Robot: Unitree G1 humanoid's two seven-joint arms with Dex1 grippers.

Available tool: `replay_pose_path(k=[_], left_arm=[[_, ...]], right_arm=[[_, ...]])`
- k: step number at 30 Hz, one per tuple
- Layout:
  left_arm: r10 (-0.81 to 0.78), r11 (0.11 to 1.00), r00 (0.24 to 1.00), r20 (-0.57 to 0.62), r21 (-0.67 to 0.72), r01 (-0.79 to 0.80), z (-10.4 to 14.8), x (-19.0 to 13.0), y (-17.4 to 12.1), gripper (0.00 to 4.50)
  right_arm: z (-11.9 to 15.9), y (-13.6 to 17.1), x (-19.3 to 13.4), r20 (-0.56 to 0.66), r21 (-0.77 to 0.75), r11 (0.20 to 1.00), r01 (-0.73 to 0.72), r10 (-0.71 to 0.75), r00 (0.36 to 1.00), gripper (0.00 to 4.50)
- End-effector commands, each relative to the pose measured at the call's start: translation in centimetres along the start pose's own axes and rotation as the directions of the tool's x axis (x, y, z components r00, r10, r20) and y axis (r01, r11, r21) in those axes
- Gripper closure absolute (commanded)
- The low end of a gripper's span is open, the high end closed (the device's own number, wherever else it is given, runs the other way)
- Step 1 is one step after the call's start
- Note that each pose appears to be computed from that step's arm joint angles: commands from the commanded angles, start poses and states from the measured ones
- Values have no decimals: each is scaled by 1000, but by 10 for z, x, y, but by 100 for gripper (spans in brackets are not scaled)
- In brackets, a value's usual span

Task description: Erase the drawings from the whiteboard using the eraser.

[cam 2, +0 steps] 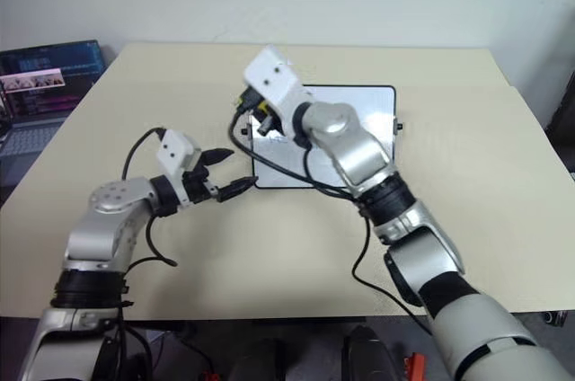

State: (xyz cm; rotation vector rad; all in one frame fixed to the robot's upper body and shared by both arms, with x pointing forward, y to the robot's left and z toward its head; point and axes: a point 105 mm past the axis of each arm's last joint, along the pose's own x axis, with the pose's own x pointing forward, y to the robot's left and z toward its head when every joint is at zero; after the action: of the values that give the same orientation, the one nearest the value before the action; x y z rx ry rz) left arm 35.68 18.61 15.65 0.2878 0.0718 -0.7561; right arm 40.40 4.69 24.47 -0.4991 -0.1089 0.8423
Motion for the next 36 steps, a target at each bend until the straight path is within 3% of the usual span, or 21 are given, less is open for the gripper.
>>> replay_pose_path(k=[1, 16, 20, 24, 29, 33, 36], left_arm=[[15, 999, 999, 33, 44, -17, 15, -7, 3, 0], [15, 1000, 1000, 27, 24, -16, 11, -11, -5, 0], [19, 1000, 1000, 24, 24, -19, 10, -12, -6, 0], [26, 999, 999, 24, 25, -27, 10, -14, -6, 0], [34, 999, 999, 20, 26, -35, 8, -18, -5, 0], [39, 999, 999, 19, 28, -39, 8, -19, -4, 0], [39, 999, 999, 19, 30, -40, 9, -18, -4, 0]], right_arm=[[13, -11, 4, 36, -86, 995, 45, -42, 998, 336], [-33, -18, 30, -79, -280, 948, 152, -180, 980, 338], [-43, -8, 35, -111, -284, 951, 123, -160, 981, 338], [-70, 28, 38, -229, -190, 980, -63, 18, 973, 338], [-88, 52, 36, -272, -155, 973, -170, 124, 954, 338], [-94, 55, 34, -288, -149, 973, -175, 126, 949, 338], [-90, 40, 34, -273, -131, 985, -110, 71, 959, 338]])
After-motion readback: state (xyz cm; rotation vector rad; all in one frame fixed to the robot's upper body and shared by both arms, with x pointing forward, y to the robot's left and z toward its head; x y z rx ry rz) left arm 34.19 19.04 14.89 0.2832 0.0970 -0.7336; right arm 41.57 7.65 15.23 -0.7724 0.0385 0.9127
